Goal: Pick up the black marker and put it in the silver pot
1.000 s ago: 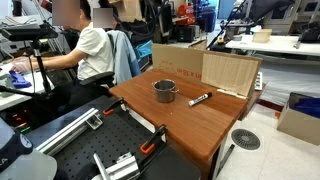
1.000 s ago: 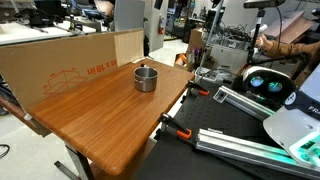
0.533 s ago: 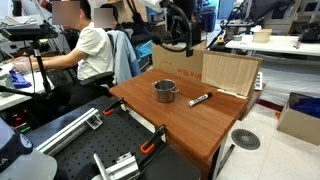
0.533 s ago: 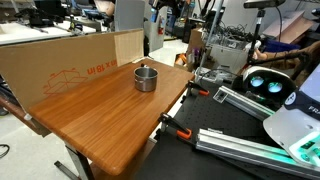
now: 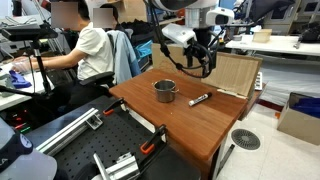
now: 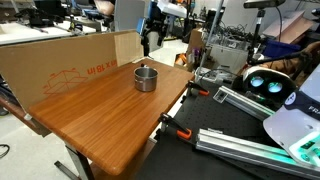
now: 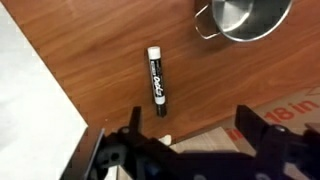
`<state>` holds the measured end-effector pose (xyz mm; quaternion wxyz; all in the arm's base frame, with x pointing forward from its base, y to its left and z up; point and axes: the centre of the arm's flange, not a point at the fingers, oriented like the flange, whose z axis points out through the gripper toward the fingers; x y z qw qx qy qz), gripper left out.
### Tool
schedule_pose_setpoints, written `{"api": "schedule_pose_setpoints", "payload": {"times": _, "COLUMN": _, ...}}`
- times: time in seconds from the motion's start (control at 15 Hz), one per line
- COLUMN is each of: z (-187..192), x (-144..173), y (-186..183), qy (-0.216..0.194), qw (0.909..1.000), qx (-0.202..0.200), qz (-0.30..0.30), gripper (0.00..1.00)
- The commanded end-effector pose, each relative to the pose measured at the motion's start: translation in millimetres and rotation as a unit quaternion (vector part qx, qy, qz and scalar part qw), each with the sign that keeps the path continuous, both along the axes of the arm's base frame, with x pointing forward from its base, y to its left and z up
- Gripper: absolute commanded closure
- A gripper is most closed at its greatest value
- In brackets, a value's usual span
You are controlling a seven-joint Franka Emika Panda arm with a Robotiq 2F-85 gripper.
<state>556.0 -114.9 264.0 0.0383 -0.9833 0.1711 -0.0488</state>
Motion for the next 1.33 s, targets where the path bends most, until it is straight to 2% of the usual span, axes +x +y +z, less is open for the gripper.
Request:
{"api": "schedule_pose_setpoints", "payload": {"times": 0.0, "z": -31.6, "x": 20.9, "y": -5.6, "qy": 0.0, "qw": 0.9998, "qx": -0.017, "qz": 0.013, "gripper": 0.0}}
{"api": "schedule_pose_setpoints", "payload": {"times": 0.4, "z": -82.0, "x": 44.0, "y": -11.5, "qy": 0.032, "qw": 0.9991, "qx": -0.027, "qz": 0.009, "gripper": 0.0}}
{"api": "schedule_pose_setpoints", "payload": {"times": 0.87, "z": -120.9, "x": 65.4, "y": -16.6, "qy": 0.052, "qw": 0.9976, "qx": -0.045, "qz": 0.0, "gripper": 0.0}}
{"api": "schedule_pose_setpoints", "payload": {"times": 0.93, "z": -124.4, "x": 67.9, "y": -16.4, "qy": 0.052, "qw": 0.9977, "qx": -0.044, "qz": 0.001, "gripper": 0.25}}
{"api": "schedule_pose_setpoints", "payload": {"times": 1.0, "z": -127.7, "x": 69.7, "y": -16.4, "qy": 0.052, "qw": 0.9978, "qx": -0.042, "qz": -0.001, "gripper": 0.26}}
{"api": "schedule_pose_setpoints", "payload": {"times": 1.07, "z": -129.5, "x": 71.4, "y": -16.4, "qy": 0.053, "qw": 0.9977, "qx": -0.041, "qz": -0.001, "gripper": 0.32}}
{"api": "schedule_pose_setpoints", "payload": {"times": 1.27, "z": -127.4, "x": 74.2, "y": -16.4, "qy": 0.05, "qw": 0.998, "qx": -0.04, "qz": -0.002, "gripper": 0.58}}
